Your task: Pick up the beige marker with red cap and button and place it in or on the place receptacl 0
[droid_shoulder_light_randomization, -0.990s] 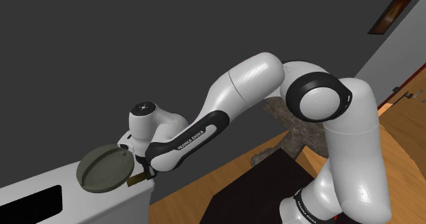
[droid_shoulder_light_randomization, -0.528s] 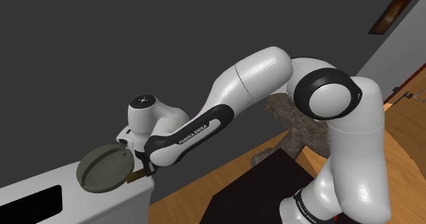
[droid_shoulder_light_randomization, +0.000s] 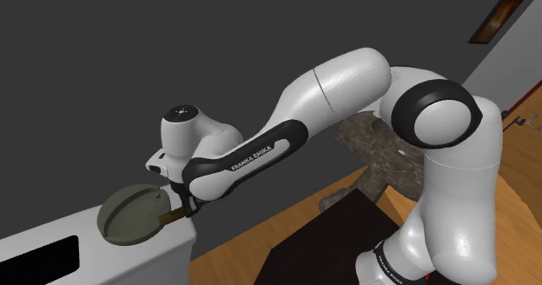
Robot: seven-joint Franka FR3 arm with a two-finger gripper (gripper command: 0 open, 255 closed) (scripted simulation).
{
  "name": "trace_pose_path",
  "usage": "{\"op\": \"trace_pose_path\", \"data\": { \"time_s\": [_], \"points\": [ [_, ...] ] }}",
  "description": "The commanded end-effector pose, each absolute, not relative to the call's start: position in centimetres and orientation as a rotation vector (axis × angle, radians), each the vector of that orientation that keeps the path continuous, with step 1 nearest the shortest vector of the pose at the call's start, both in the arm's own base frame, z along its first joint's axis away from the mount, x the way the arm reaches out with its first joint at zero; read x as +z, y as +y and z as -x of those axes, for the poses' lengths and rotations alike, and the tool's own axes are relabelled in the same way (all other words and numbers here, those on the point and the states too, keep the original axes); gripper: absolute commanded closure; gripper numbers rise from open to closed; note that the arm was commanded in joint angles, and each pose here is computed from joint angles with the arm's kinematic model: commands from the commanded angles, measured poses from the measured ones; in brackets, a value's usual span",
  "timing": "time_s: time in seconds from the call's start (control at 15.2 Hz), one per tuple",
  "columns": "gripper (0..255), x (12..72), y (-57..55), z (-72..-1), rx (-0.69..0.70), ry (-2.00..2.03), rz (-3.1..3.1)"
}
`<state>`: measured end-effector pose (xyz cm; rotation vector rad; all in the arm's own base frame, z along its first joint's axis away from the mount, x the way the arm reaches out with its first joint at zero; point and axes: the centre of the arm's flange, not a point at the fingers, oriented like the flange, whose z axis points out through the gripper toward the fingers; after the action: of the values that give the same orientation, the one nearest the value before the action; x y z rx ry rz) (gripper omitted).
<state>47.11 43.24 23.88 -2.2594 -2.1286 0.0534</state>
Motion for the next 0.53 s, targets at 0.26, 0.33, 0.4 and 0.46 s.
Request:
{"op": "trace_pose_path", "data": {
  "time_s": [0.26,0.33,0.4,0.46],
  "points": [
    [255,27.0,43.2,-47.1,0.054,-2.129,2.26],
    [255,27.4,43.2,-47.0,0.054,-2.129,2.26],
    [255,27.5,44.2,-47.9,0.054,-2.129,2.26],
    [255,27.6,45.2,-48.8,0.054,-2.128,2.26]
  ]
}}
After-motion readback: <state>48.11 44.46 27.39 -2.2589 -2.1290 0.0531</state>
